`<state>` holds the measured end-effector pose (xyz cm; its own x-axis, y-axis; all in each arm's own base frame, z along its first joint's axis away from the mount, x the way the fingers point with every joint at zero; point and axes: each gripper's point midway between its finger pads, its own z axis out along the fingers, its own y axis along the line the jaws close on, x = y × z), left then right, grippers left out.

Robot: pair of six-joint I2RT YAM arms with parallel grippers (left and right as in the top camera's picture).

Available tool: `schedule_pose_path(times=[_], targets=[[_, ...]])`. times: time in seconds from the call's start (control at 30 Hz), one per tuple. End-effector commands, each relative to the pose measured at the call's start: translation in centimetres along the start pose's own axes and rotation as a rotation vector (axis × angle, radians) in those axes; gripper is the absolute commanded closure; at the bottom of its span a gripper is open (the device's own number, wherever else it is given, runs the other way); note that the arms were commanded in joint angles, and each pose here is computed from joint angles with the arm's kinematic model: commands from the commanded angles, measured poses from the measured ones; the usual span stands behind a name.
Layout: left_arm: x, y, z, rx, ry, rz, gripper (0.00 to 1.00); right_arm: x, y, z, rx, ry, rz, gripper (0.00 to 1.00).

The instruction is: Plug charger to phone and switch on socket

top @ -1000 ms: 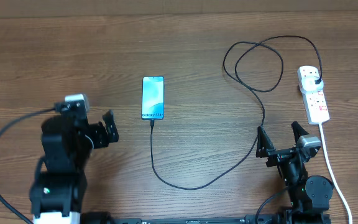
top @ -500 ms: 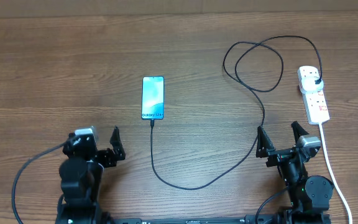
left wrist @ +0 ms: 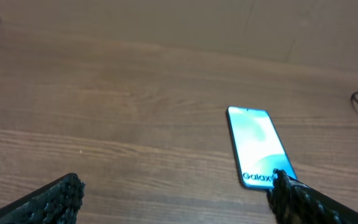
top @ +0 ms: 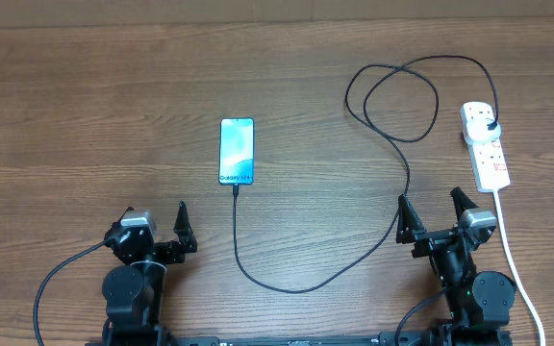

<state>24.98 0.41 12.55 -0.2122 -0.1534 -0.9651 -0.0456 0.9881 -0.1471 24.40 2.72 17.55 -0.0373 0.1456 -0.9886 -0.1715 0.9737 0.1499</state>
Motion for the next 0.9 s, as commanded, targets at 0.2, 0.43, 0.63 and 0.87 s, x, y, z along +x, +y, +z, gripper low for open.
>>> schedule_pose_path(times=[0.2, 0.43, 0.63, 0.87], targets=[[-3.0, -0.4, -1.1, 0.015, -0.147, 0.013, 0.0, 0.1, 0.0, 0.0, 0.0, -0.007, -0.002, 0.0], [-2.9, -0.4, -1.0, 0.015, -0.142, 0.013, 0.0, 0.1, 0.0, 0.0, 0.0, -0.007, -0.002, 0.0], [-2.9, -0.4, -1.0, 0.014, -0.141, 0.013, 0.0, 0.1, 0.0, 0.0, 0.0, -0.007, -0.002, 0.0], [-2.9, -0.4, -1.0, 0.015, -0.141, 0.013, 0.0, 0.1, 0.0, 0.0, 0.0, -0.007, -0.002, 0.0]])
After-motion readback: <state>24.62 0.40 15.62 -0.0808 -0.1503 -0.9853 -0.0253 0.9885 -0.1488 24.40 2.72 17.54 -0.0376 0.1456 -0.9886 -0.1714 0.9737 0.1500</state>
